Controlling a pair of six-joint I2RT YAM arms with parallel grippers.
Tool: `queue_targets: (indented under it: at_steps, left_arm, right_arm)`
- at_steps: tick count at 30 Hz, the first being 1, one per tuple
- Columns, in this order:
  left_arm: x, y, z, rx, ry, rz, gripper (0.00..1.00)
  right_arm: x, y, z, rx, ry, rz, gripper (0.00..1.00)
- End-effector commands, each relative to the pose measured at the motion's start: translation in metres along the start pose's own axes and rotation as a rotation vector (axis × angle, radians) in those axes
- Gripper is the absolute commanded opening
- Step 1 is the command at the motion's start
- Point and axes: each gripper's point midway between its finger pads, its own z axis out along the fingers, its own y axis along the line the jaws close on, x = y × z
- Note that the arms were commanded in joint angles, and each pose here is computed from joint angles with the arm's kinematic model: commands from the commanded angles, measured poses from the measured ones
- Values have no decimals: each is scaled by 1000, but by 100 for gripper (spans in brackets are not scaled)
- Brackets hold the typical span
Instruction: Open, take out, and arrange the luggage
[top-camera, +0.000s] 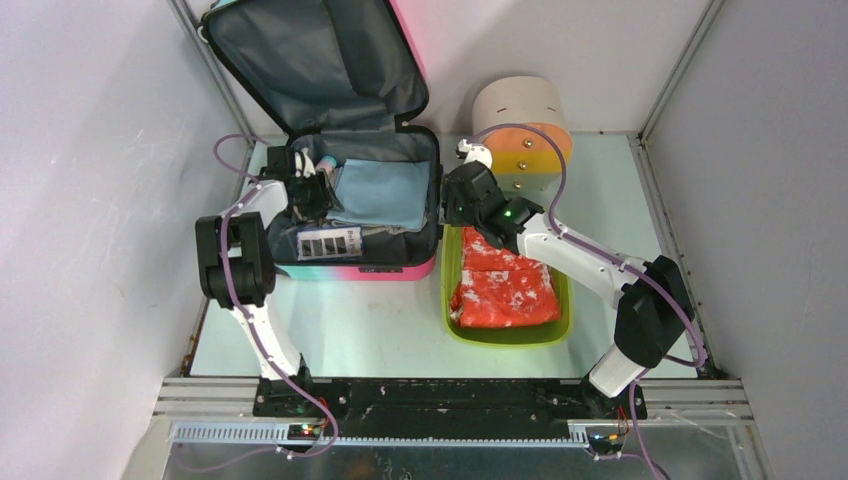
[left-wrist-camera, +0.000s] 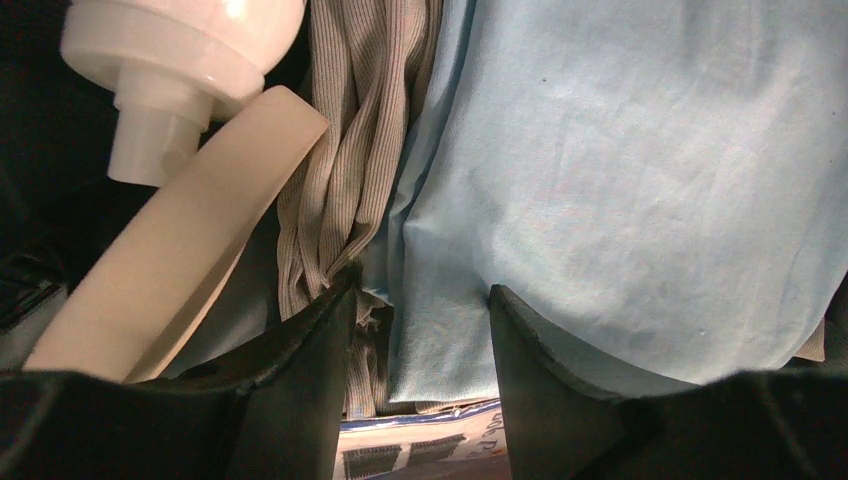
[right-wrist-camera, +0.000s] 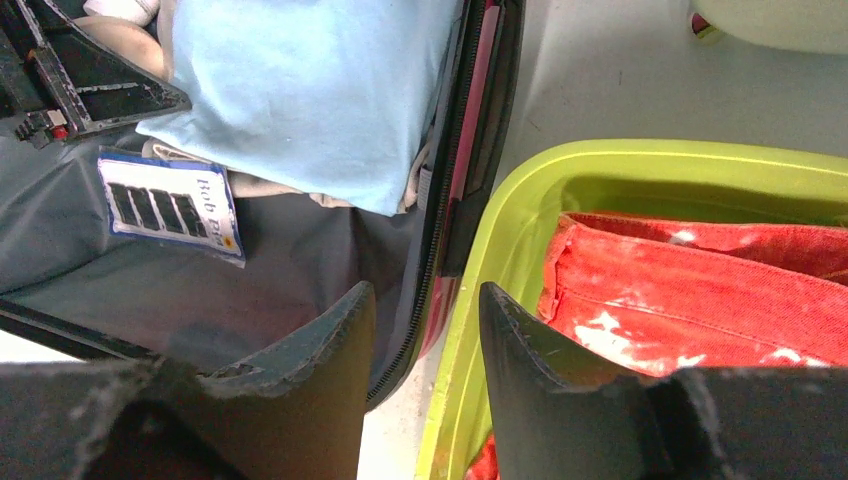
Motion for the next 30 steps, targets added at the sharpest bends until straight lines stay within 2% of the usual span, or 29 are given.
queue_targets:
  at_steps: [1, 4, 8, 19, 20, 30]
  left_arm:
    - [-19, -5, 0, 27, -48, 12, 57]
    - [-19, -6, 1, 32, -49, 13, 57]
    - [-21, -10, 1, 55, -51, 10, 48]
    - [-29, -22, -18, 73, -76, 9, 9]
    - [-29, -23, -20, 73, -75, 5, 3]
    - [-37, -43, -46, 44, -99, 5, 0]
  right_arm:
    - [-26, 9, -11, -25, -58, 32, 45]
    - [-26, 9, -10, -25, -57, 33, 45]
    - [-24, 7, -9, -19, -53, 31, 45]
    - [-15, 6, -5, -16, -37, 33, 45]
    - [-15, 6, -4, -16, -35, 32, 45]
    - [-16, 8, -6, -21, -40, 28, 46]
